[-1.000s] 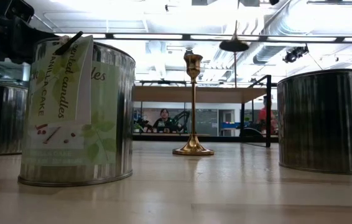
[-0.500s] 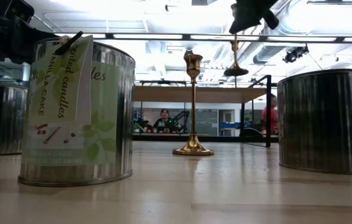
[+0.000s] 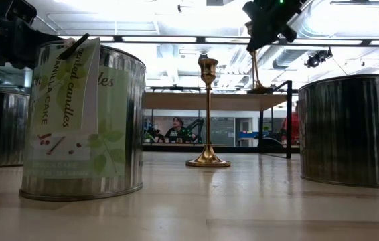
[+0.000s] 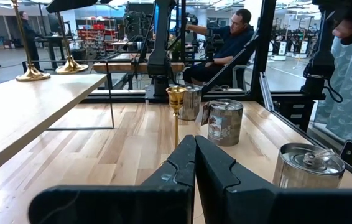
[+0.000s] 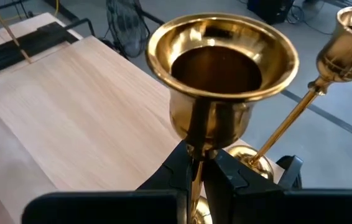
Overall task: Pick & Place candle stick holders
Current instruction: Put the gold candle holder on the shelf aligned with the other candle holder
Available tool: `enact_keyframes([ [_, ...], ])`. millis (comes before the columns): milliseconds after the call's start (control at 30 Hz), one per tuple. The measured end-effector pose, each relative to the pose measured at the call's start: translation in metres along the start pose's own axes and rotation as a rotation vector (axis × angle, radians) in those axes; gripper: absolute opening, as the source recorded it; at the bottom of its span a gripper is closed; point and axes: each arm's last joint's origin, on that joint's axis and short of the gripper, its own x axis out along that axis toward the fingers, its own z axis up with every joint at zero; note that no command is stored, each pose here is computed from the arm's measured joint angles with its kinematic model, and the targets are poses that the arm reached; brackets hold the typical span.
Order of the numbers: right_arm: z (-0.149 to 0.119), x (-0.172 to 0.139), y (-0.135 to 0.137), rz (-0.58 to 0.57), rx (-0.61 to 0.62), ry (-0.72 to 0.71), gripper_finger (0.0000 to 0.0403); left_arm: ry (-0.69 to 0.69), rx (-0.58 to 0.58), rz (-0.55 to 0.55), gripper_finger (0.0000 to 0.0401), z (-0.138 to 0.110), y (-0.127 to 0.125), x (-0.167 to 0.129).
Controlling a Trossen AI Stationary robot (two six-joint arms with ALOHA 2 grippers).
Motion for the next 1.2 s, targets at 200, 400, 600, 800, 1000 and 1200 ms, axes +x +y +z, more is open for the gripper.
enact_keyframes([
  [200,0.001,0.001,-0.003,0.021,-0.044,0.008,0.0016,0.000,0.000,0.000,0.0000,0.000,0.000,0.000],
  [400,0.002,0.003,-0.005,0.078,-0.084,0.015,0.0016,0.000,0.000,0.000,0.0000,0.000,0.000,0.000],
  [600,0.002,0.005,-0.007,0.076,-0.094,0.005,0.0016,0.000,0.000,-0.001,0.0000,0.000,0.000,0.000],
  [800,-0.009,0.007,-0.009,0.086,-0.073,-0.055,0.0016,0.000,0.000,-0.001,0.0000,0.000,0.000,0.000],
  [1000,-0.012,0.006,-0.014,0.074,-0.065,-0.057,0.0016,0.000,0.000,-0.005,0.0000,0.000,0.000,0.000],
  [1200,-0.012,0.002,-0.021,0.059,-0.023,-0.052,0.0016,0.000,0.000,-0.004,0.0000,0.000,0.000,0.000],
])
